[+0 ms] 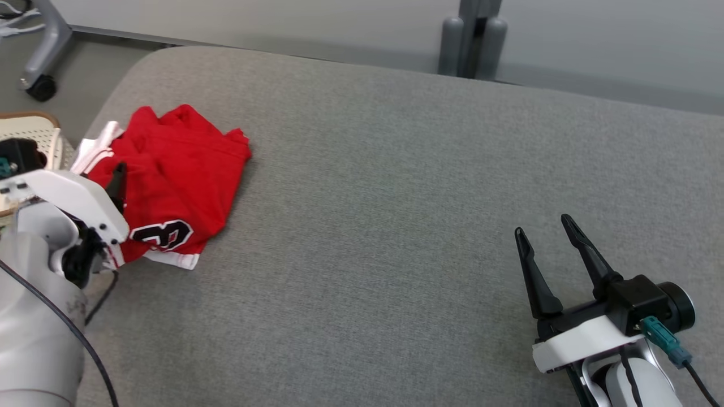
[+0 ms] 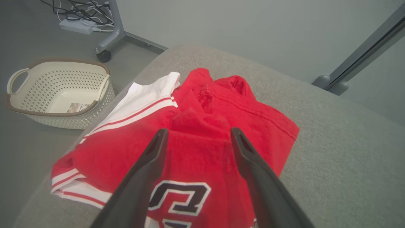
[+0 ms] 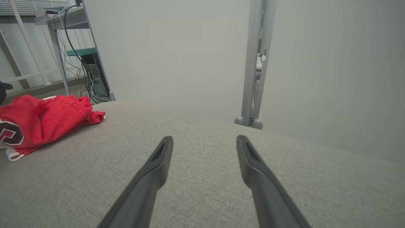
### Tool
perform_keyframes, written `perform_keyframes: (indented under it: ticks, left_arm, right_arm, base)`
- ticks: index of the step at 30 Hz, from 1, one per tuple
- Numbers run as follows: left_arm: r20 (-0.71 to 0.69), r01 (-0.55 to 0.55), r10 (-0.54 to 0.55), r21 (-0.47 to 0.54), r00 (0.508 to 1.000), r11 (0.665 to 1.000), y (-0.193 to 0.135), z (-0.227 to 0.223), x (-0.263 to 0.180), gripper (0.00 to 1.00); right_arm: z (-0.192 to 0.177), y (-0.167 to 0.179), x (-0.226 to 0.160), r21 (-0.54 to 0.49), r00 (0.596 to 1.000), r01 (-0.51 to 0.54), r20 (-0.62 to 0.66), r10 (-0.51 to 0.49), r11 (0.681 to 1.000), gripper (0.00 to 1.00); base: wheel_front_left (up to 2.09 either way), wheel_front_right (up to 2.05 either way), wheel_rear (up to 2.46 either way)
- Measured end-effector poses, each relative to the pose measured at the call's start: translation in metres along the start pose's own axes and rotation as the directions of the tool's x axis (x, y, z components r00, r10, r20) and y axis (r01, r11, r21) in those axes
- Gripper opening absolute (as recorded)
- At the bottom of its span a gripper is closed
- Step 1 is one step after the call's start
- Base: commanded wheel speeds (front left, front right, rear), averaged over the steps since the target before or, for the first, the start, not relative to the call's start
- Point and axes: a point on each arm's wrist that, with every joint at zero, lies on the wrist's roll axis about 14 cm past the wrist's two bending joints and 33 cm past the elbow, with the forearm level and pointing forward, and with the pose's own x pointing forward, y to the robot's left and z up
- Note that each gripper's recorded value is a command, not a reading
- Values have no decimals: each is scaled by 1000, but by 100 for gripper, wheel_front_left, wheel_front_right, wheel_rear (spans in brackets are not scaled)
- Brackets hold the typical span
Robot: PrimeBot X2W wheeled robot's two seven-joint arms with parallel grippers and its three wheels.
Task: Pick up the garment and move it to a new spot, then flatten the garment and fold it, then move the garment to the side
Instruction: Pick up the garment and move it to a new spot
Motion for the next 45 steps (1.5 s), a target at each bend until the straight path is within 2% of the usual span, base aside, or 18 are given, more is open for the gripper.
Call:
perform_keyframes:
  ticks: [3,13,20,21,22,23,28,32,40,45]
  left_arm:
    - [-42,-10,11,30,999,999,0,2,12,100]
    - [-268,-56,71,66,961,996,-3,-38,37,100]
    - [-330,-61,83,75,940,995,-6,-51,40,100]
    - [-340,-61,82,75,937,995,-7,-54,39,59]
    - [-343,-60,82,76,936,995,-8,-55,39,14]
    - [-344,-58,81,78,936,995,-9,-55,39,0]
    - [-335,-57,76,68,939,996,-10,-54,38,0]
    - [-264,-56,71,63,962,996,-9,-39,37,0]
    - [6,-16,16,12,1000,1000,-18,19,24,0]
    - [253,53,-58,26,966,998,-33,66,2,0]
  right_arm:
    - [-6,-8,0,1,1000,18,-13,-18,1000,100]
    - [-17,-26,1,5,998,60,-32,-60,998,100]
    - [-18,-30,0,3,997,67,-37,-67,998,100]
    - [-19,-29,-1,3,997,66,-38,-66,998,100]
    - [-19,-29,-1,3,997,65,-39,-65,998,100]
    - [-18,-29,-1,0,997,67,-37,-67,998,100]
    - [-15,-31,-1,-3,997,72,-30,-72,997,100]
    - [-11,-29,-1,-7,997,68,-23,-68,998,100]
    - [4,-17,-11,-8,999,53,1,-53,999,100]
    - [17,-14,-23,-12,998,62,24,-62,998,100]
  base:
    - [0,0,0]
    - [0,0,0]
    - [0,0,0]
    - [0,0,0]
    - [0,0,0]
    - [0,0,0]
    - [0,0,0]
    - [0,0,0]
    - [0,0,0]
    - [0,0,0]
